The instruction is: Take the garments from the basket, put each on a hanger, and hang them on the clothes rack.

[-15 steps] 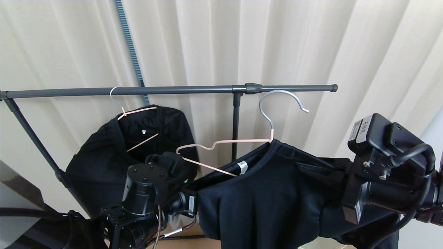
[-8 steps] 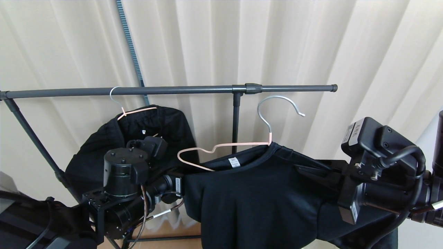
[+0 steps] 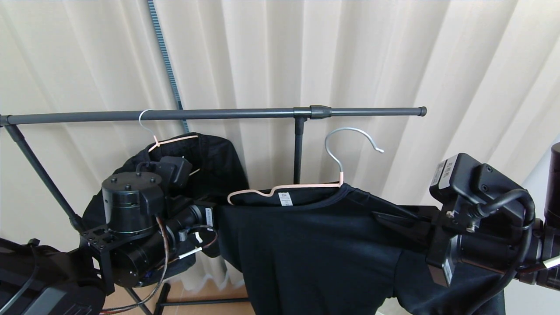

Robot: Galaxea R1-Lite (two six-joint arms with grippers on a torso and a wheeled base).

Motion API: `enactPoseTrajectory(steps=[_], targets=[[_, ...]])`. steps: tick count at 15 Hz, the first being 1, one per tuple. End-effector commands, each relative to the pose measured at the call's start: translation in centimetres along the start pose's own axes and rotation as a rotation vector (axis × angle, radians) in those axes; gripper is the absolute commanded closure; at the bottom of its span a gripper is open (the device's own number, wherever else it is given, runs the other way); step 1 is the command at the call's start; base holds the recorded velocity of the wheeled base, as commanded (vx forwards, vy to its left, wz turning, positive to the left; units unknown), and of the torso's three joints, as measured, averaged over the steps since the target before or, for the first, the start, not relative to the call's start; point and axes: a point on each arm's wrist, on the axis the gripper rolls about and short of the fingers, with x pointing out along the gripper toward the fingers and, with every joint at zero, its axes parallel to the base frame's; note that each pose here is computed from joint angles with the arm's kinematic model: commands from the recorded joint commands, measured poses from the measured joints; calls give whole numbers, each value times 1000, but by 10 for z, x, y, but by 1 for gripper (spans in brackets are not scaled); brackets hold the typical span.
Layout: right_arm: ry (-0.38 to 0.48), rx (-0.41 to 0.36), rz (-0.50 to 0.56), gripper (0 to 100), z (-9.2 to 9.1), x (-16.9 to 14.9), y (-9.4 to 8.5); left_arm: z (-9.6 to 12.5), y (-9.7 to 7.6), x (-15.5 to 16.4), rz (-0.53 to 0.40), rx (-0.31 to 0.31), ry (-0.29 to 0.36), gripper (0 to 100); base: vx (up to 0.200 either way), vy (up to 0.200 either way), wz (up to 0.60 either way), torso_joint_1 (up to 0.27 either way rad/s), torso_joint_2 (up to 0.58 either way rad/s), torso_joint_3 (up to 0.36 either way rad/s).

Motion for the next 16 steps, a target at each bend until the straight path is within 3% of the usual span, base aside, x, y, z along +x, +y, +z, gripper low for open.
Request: enactPoseTrajectory(steps=[1,6,16], targets=[[20,-1,15,100,-2,7,2,7,0,-8,-8,-7,-29,100,0,0,0,0,0,0],[54,1,28,100,-6,23,4,12,-11,-25,-60,0,-56,100,0,0,0,0,0,0],[3,57,39,100,-1,30,9,9,-26,-38,-126,17,-58,100,0,0,0,0,0,0]])
